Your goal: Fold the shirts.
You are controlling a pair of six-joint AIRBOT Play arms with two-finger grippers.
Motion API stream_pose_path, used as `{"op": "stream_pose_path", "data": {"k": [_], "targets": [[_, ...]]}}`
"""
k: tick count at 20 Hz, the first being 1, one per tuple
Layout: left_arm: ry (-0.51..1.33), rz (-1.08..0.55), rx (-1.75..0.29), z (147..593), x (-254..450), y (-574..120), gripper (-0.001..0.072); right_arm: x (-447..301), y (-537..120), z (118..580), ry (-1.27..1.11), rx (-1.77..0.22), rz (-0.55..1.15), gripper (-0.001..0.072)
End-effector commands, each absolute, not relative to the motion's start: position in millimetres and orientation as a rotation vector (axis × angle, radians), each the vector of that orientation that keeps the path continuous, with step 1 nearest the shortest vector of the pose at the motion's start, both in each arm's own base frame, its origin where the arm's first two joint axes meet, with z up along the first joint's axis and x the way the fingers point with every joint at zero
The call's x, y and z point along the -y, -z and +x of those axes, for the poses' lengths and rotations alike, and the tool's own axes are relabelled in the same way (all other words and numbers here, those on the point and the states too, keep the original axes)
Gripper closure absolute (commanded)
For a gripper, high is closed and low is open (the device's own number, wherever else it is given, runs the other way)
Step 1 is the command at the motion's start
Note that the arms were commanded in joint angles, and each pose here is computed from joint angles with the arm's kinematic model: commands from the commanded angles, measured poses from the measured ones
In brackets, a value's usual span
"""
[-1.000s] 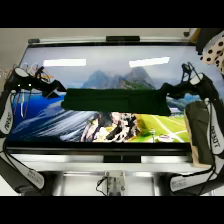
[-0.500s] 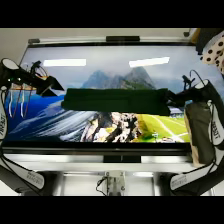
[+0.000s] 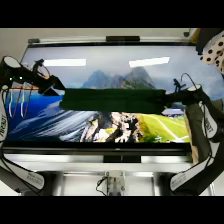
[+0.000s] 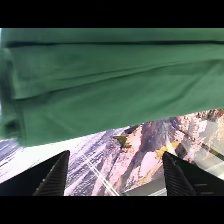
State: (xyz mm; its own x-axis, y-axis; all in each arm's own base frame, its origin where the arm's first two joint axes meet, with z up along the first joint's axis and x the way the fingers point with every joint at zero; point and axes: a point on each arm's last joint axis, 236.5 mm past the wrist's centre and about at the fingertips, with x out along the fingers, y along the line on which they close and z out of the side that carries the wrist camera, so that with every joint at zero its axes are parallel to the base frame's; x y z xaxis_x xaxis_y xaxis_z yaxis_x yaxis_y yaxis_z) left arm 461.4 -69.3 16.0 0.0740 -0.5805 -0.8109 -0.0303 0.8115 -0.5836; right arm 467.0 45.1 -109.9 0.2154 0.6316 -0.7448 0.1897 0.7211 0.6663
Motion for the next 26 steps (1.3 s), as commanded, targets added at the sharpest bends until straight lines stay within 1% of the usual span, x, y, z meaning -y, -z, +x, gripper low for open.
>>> {"op": "stream_pose_path", "data": {"k": [1,2,3,6,11,13,15,17,19,21,24,26], "targets": [[0.523,-0.543,-1.437,462,96,-25,0.0211,-67,74,476,-0.441,-1.279,0.788,0.0641],[0.597,-0.548,-1.401,465,116,-31,0.0493,-68,57,479,-0.450,-1.245,0.775,0.0641],[0.659,-0.566,-1.369,469,138,-37,0.0678,-70,37,479,-0.465,-1.215,0.769,0.0641],[0.799,-0.642,-1.325,474,226,-38,0.0673,-79,-32,465,-0.523,-1.152,0.744,0.0641],[0.951,-0.615,-1.430,425,361,7,0.0672,-94,-125,415,-0.569,-1.116,0.710,0.0641],[0.979,-0.680,-1.408,415,411,13,0.0672,-95,-147,398,-0.557,-1.107,0.689,0.0641],[0.992,-0.800,-1.383,405,460,14,0.0673,-97,-164,382,-0.552,-1.103,0.672,0.0641],[1.018,-0.884,-1.419,382,498,19,0.0673,-97,-177,372,-0.537,-1.082,0.662,0.0641],[1.043,-0.907,-1.476,356,520,28,0.0674,-98,-188,366,-0.533,-1.060,0.654,0.0641],[1.055,-0.898,-1.467,356,521,30,0.0675,-100,-190,361,-0.537,-1.068,0.652,0.0641],[1.091,-0.880,-1.389,387,486,5,0.0677,-101,-183,364,-0.514,-1.071,0.613,0.0642],[1.065,-0.798,-1.331,416,438,-14,0.0677,-116,-174,372,-0.521,-1.076,0.576,0.0641]]}}
